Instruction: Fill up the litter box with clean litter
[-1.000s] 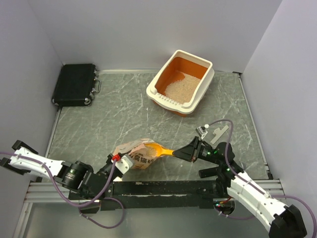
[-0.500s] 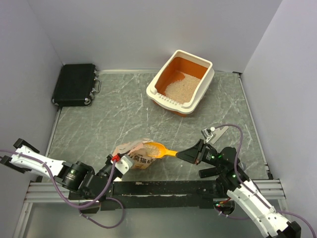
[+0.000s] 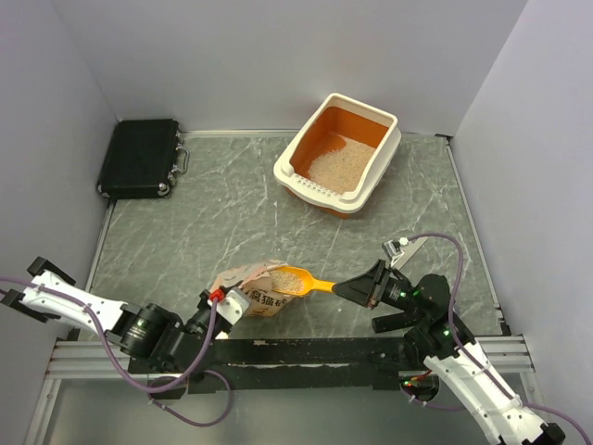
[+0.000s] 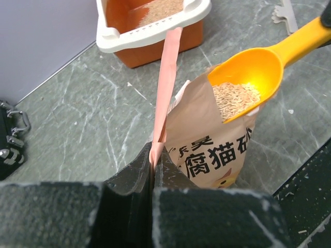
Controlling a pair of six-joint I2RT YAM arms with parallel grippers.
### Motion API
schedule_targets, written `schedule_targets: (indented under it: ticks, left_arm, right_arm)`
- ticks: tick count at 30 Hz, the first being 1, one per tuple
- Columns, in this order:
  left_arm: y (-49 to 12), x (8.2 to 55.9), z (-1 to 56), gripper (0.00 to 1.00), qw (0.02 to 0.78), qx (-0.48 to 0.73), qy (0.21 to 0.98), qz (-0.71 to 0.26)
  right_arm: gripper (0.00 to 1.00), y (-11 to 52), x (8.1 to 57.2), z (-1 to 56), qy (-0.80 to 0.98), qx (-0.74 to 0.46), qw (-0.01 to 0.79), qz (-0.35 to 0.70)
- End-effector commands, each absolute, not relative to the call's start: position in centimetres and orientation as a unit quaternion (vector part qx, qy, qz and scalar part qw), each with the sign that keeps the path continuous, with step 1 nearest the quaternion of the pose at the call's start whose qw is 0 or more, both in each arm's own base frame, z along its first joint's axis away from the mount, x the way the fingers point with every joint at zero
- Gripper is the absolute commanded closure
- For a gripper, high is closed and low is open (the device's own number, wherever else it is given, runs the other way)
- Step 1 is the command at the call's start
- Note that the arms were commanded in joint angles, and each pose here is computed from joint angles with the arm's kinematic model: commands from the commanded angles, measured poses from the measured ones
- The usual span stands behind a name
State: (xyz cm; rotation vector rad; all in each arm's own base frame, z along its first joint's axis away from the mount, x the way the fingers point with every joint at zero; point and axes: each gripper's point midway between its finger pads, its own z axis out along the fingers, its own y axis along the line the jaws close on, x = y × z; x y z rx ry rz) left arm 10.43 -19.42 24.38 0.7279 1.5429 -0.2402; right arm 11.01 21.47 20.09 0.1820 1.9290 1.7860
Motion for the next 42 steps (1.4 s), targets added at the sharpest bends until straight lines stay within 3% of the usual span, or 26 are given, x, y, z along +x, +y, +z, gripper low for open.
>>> schedule_targets:
  ticks: [1, 3, 42]
  left_arm:
    - [-15.3, 12.9, 27.8, 0.99, 0.703, 0.234, 0.671, -0.031]
    - [-15.0, 13.1, 28.6, 0.99, 0.709, 0.185, 0.677, -0.064]
    - [-15.3, 13.0, 28.2, 0.99, 0.718, 0.190, 0.668, -0.048]
  right_arm:
    - [1.00, 20.7, 11.2, 24.5, 0.676, 0.063, 0.298, 0.671]
    - [1.00, 20.7, 11.0, 24.4, 0.680, 0.065, 0.294, 0.668]
    - [1.00, 20.5, 11.0, 27.3, 0.672, 0.058, 0.310, 0.670]
